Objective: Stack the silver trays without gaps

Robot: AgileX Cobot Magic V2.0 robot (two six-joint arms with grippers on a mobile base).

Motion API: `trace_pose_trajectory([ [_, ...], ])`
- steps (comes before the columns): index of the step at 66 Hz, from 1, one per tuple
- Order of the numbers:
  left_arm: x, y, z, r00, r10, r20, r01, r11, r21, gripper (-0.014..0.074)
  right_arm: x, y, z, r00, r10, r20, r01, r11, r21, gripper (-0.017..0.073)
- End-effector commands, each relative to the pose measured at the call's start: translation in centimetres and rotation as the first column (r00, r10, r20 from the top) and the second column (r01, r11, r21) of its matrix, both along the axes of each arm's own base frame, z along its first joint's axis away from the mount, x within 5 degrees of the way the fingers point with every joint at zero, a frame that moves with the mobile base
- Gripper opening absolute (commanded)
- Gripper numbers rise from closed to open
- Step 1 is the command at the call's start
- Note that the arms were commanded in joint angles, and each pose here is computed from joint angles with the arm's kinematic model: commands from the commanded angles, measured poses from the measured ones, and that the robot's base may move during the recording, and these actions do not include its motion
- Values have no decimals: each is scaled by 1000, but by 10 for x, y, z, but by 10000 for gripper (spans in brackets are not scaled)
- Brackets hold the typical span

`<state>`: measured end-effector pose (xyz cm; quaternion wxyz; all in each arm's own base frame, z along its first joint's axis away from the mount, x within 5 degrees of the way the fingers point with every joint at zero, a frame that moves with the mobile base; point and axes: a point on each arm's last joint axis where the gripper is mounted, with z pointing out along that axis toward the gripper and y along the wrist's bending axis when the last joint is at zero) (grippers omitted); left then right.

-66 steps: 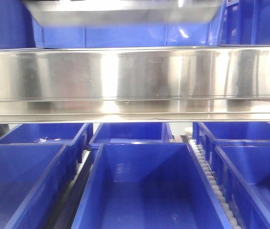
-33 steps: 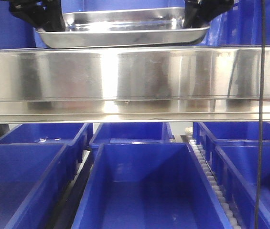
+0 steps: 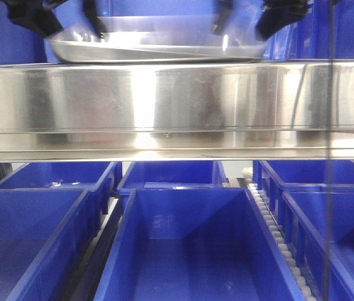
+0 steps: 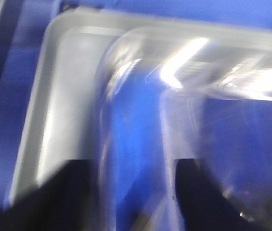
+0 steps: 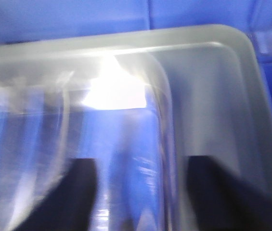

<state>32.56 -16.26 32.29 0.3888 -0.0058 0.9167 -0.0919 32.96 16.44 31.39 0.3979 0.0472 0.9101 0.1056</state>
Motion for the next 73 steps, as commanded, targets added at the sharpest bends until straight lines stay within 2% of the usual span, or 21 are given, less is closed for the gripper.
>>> trace_pose_trajectory([
  [1, 3, 2, 5, 999, 2, 32, -2, 1000, 10, 360, 3, -4, 6, 1000, -1, 31, 1, 1000, -3, 351],
  [9, 3, 6, 5, 999, 9, 33, -11, 999, 49, 341, 4, -8, 6, 999, -6, 37, 7, 1000, -20, 351],
  [18, 5, 10, 5, 999, 24, 29, -26, 998, 55, 337, 4, -9, 8, 999, -6, 42, 7, 1000, -25, 348],
  [22, 4, 11, 8, 999, 28, 31, -30, 998, 54, 318, 2, -10, 10, 999, -10, 43, 11, 1000, -25, 312],
  [27, 2, 11, 18, 998, 31, 52, -33, 999, 30, 222, -2, -12, 17, 998, -11, 56, 12, 1000, -18, 217],
  [35, -7, 11, 41, 994, 23, 105, -22, 1000, -16, -37, -11, -17, 34, 995, -13, 96, 12, 1000, 5, 8],
  [38, -12, 11, 50, 992, 18, 126, -15, 999, -29, -13, -16, -19, 41, 994, -14, 111, 12, 1000, 15, -35],
  [47, -29, 11, 70, 987, 6, 161, 8, 996, -89, 4, -34, -26, 67, 985, -15, 172, 6, 999, 52, -17],
  [52, -39, 12, 78, 985, -7, 170, 23, 995, -94, 4, -45, -30, 79, 979, -5, 203, -6, 998, 56, -17],
  [58, -58, 9, 80, 977, -53, 205, 76, 991, -105, 4, -64, -34, 84, 970, 50, 239, -58, 998, 28, -19],
  [62, -70, 7, 78, 965, -92, 244, 125, 984, -126, 4, -78, -37, 85, 955, 84, 285, -99, 994, 39, -19],
  [68, -91, 7, 69, 937, -156, 313, 214, 964, -159, 4, -99, -42, 78, 923, 133, 360, -168, 983, 67, -19],
  [73, -108, 7, 62, 892, -206, 402, 303, 933, -196, 4, -116, -47, 73, 882, 177, 436, -232, 970, 76, -19],
])
